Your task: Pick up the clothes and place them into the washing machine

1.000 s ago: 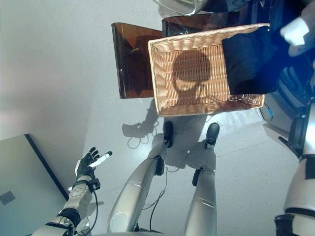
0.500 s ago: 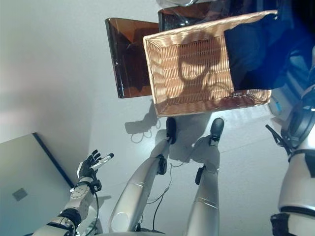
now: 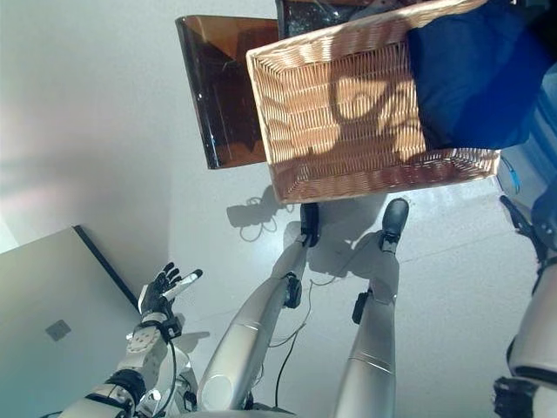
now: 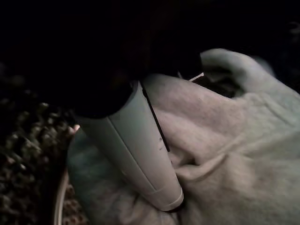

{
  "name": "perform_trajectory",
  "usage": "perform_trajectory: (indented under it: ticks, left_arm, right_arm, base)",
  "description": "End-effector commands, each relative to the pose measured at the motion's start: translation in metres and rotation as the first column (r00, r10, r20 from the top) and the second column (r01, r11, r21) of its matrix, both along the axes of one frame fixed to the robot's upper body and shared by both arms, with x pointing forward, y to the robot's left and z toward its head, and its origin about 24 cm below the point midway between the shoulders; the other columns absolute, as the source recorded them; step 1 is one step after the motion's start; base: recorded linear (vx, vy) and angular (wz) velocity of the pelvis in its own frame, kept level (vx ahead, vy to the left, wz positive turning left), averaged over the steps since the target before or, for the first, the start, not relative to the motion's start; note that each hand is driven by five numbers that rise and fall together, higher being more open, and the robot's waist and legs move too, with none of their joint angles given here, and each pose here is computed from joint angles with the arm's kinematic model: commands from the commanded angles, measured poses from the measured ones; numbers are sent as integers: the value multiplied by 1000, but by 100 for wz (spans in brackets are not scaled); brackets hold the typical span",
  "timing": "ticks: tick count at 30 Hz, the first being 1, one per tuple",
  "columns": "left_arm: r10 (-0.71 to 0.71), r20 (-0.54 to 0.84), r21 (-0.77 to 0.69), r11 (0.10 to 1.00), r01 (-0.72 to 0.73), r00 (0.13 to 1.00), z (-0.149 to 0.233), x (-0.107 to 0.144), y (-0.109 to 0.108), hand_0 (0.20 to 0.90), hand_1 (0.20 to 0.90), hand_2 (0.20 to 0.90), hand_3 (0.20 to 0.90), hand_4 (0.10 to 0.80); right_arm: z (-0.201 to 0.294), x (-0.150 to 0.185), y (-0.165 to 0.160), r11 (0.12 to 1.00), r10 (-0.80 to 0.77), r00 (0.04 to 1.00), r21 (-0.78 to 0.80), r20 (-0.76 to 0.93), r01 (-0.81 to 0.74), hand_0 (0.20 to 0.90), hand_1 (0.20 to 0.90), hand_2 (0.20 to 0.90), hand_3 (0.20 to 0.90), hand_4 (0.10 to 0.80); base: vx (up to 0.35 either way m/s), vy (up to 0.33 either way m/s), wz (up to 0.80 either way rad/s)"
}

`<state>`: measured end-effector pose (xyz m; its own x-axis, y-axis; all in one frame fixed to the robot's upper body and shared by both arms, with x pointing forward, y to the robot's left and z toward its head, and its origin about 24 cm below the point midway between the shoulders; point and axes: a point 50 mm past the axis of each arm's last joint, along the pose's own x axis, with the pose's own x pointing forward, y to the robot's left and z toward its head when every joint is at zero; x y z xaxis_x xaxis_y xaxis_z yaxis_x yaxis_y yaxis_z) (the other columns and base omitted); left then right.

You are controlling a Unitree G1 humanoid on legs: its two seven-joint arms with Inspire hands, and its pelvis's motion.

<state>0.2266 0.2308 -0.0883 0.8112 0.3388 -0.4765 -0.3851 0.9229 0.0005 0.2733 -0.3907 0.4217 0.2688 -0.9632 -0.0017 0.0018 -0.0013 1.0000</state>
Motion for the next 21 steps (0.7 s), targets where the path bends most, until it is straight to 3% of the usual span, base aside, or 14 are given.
perform_trajectory:
  ticks: [1, 11, 15, 17, 18, 21]
  left_arm:
    - [133, -102, 94, 988, -124, 986, -13, -39, 37, 900, 900, 900, 900, 800]
    - [149, -119, 125, 983, -135, 982, -13, -41, 45, 900, 900, 900, 900, 800]
    - [148, -117, 134, 982, -132, 982, -12, -41, 47, 900, 900, 900, 900, 800]
    - [134, -108, 135, 984, -119, 985, -10, -40, 47, 900, 900, 900, 900, 800]
    - [131, -100, 140, 983, -117, 986, -9, -39, 49, 900, 900, 900, 900, 800]
    - [95, -50, 157, 984, -86, 994, 1, -31, 51, 900, 900, 900, 900, 800]
  right_arm:
    - [44, -59, -13, 928, -283, 957, -237, 58, 289, 900, 900, 900, 900, 800]
    - [30, -40, -16, 914, -292, 945, -331, -144, 232, 900, 900, 900, 900, 800]
    - [25, -33, -17, 891, -337, 898, -403, -283, 208, 900, 900, 900, 900, 800]
    - [18, -29, -22, 870, -397, 823, -452, -406, 196, 900, 900, 900, 900, 800]
    - [15, -27, -23, 840, -458, 741, -512, -491, 179, 900, 900, 900, 900, 800]
    - [7, -24, -26, 713, -690, 316, -686, -652, 142, 900, 900, 900, 900, 800]
  base:
    - [-3, -21, -7]
    - [0, -1, 0]
    - [-3, 17, 1]
    - [-2, 15, 1]
    - [0, 0, 0]
    - [-35, 5, 2]
